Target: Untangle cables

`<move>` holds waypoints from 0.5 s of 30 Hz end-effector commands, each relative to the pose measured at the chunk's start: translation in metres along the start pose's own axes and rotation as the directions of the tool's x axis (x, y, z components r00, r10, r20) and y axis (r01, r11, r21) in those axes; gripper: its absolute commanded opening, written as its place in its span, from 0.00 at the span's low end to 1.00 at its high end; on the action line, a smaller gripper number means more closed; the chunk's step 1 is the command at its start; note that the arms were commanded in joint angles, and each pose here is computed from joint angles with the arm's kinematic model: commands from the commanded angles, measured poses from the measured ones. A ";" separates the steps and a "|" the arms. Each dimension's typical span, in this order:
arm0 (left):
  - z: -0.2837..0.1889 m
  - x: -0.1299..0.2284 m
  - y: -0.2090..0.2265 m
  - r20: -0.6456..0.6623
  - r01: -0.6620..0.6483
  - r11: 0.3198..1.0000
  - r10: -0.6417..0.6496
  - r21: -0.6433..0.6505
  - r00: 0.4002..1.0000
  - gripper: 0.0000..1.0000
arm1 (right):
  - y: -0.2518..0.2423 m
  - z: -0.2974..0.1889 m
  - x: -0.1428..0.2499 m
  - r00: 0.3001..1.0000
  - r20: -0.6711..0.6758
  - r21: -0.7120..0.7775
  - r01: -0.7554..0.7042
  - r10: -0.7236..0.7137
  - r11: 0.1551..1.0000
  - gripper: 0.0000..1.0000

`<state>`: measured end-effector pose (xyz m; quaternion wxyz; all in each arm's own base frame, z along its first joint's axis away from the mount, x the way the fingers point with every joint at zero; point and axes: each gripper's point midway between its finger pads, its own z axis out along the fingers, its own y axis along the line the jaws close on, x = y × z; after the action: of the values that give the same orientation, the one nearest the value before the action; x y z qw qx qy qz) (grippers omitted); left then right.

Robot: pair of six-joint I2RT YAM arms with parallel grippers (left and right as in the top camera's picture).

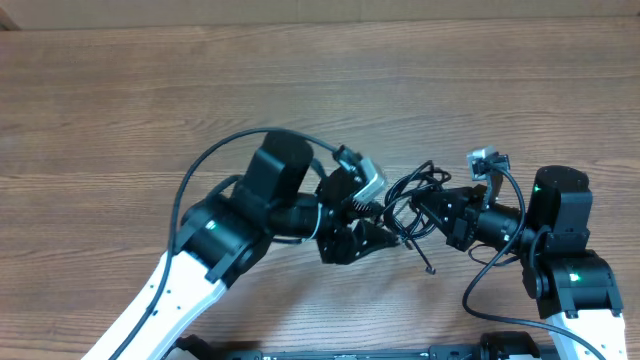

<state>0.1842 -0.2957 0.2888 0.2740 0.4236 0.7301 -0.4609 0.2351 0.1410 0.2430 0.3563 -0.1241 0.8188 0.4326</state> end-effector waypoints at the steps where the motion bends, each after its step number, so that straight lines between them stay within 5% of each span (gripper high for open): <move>1: -0.020 -0.007 -0.002 0.032 -0.057 0.996 0.059 -0.067 0.998 0.57 | 0.000 -0.004 -0.008 0.999 0.024 0.019 0.020 -0.021 1.000 0.04; 4: -0.033 -0.006 0.006 0.041 -0.037 0.991 0.043 -0.129 0.998 0.57 | -0.002 -0.004 -0.008 1.000 0.026 0.024 0.014 -0.015 1.000 0.04; 7: -0.046 -0.004 0.029 0.046 0.000 0.965 0.013 -0.263 0.999 0.44 | 0.003 -0.004 -0.007 1.000 0.021 -0.005 0.017 -0.017 1.000 0.04; 12: -0.061 -0.003 0.068 0.138 0.217 0.865 -0.172 -0.452 0.975 0.66 | 0.012 -0.005 -0.006 0.998 0.014 -0.056 0.068 -0.067 0.996 0.04; 15: -0.060 -0.005 0.069 0.149 0.226 0.865 -0.177 -0.448 0.973 0.79 | 0.028 -0.006 -0.002 0.989 0.013 -0.150 0.146 -0.146 0.978 0.04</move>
<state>0.2320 -0.2361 0.2798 0.3343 0.2903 0.8312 -0.3363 0.2312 0.1429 0.2464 0.3601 -0.1459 0.8088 0.4414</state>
